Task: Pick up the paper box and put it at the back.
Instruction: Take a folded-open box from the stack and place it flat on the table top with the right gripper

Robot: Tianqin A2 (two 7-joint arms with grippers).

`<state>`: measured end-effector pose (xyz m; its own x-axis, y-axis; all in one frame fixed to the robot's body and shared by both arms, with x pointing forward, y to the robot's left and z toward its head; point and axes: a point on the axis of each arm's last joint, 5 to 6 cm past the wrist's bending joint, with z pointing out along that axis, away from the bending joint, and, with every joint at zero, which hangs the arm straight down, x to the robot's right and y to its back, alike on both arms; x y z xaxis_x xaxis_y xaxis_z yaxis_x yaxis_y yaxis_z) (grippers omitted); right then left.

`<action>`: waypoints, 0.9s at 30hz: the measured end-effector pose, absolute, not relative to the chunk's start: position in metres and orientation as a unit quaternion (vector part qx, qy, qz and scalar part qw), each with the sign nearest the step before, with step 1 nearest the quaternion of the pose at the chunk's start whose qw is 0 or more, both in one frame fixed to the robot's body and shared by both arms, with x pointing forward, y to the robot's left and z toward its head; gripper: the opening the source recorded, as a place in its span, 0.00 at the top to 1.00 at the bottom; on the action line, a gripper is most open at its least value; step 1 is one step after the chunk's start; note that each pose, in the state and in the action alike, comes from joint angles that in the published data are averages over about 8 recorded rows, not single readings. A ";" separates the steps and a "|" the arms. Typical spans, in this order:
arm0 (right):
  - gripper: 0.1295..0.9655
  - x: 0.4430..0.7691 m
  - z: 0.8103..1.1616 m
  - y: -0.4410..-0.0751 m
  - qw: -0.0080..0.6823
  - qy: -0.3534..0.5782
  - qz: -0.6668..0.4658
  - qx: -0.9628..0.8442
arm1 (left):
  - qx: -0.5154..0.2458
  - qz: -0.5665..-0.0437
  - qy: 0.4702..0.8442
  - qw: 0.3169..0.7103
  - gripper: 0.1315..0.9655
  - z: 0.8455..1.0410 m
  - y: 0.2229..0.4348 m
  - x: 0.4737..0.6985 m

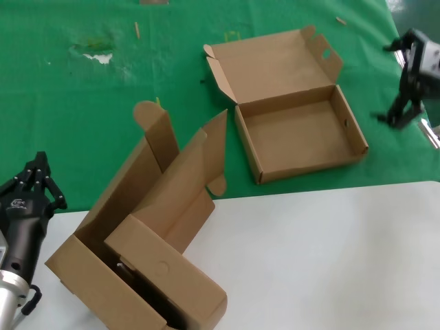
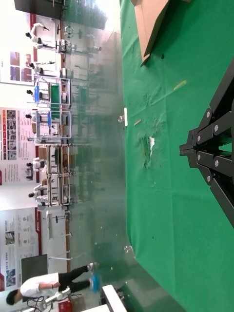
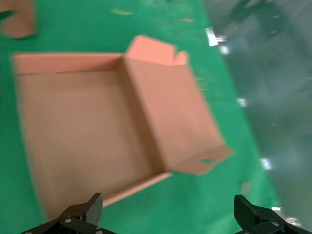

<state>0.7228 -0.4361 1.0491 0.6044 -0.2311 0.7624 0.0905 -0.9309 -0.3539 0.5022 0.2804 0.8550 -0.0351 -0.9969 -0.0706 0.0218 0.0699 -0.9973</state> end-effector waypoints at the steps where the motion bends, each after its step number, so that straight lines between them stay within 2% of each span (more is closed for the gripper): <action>1: 0.11 0.722 1.041 -0.435 0.179 0.037 -0.438 -0.880 | -0.468 -0.496 0.521 0.513 0.99 0.855 0.280 0.502; 8: 0.02 0.721 1.001 -0.420 0.177 0.018 -0.408 -0.895 | -0.468 -0.496 0.521 0.513 0.99 0.855 0.280 0.502; 11: 0.02 0.720 0.991 -0.415 0.175 0.008 -0.397 -0.901 | -0.468 -0.496 0.521 0.513 0.99 0.855 0.280 0.502; 20: 0.00 0.715 0.982 -0.408 0.164 -0.023 -0.370 -0.914 | -0.468 -0.496 0.521 0.513 0.99 0.855 0.280 0.502; 27: 0.00 0.717 0.978 -0.404 0.144 -0.030 -0.397 -0.906 | -0.468 -0.496 0.521 0.513 0.99 0.855 0.280 0.502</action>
<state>0.7168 -0.4041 0.9782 0.6832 -0.0598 0.7278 0.1694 -0.9565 -0.2375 0.5022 0.2804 0.8550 -0.0351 -0.9969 -0.0706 0.0218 0.0699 -0.9973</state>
